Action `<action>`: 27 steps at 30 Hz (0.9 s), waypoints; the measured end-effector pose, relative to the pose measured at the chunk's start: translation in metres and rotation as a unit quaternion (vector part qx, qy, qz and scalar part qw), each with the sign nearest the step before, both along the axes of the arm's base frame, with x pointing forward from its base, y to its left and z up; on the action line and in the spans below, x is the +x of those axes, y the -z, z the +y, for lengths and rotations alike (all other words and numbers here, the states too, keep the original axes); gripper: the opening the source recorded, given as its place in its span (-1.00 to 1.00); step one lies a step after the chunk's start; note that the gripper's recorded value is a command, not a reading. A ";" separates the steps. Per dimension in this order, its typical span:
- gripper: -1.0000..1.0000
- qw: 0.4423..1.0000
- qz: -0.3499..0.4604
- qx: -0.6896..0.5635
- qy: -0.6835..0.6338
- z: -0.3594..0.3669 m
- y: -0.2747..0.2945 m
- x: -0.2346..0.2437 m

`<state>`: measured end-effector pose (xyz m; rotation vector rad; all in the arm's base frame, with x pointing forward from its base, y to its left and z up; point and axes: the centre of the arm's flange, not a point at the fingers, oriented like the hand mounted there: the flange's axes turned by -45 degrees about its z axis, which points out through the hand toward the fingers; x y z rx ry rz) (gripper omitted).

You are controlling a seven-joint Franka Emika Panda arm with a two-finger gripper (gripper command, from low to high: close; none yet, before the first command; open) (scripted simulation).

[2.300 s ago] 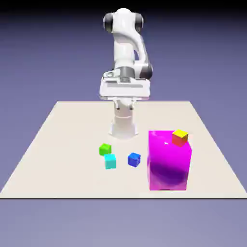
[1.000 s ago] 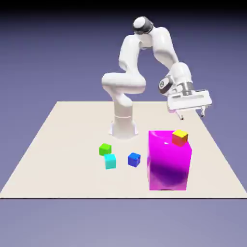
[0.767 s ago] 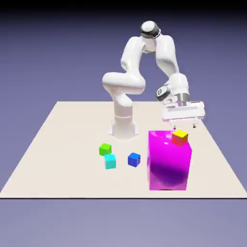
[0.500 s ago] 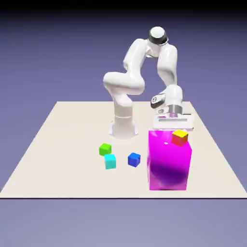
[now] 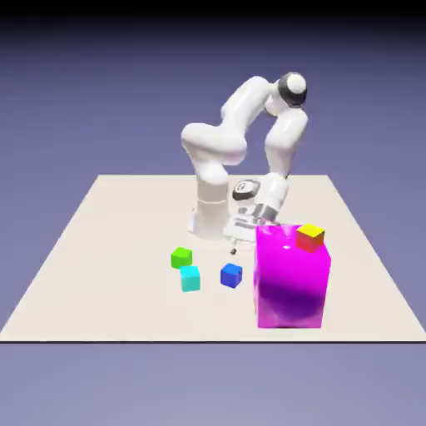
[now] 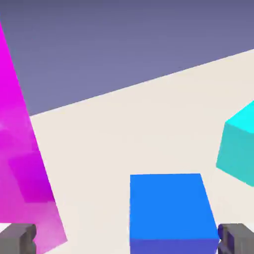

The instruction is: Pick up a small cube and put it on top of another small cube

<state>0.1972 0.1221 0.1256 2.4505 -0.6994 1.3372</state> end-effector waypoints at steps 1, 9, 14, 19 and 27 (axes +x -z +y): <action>0.00 1.000 0.000 0.000 0.000 0.000 0.000 0.000; 0.00 1.000 -0.018 -0.004 -0.008 -0.002 0.019 0.021; 0.00 1.000 -0.014 -0.003 -0.007 -0.010 0.033 0.030; -1.00 1.000 0.000 0.000 0.000 -0.022 0.047 0.036; -1.00 1.000 -0.016 -0.003 -0.008 -0.007 0.029 0.028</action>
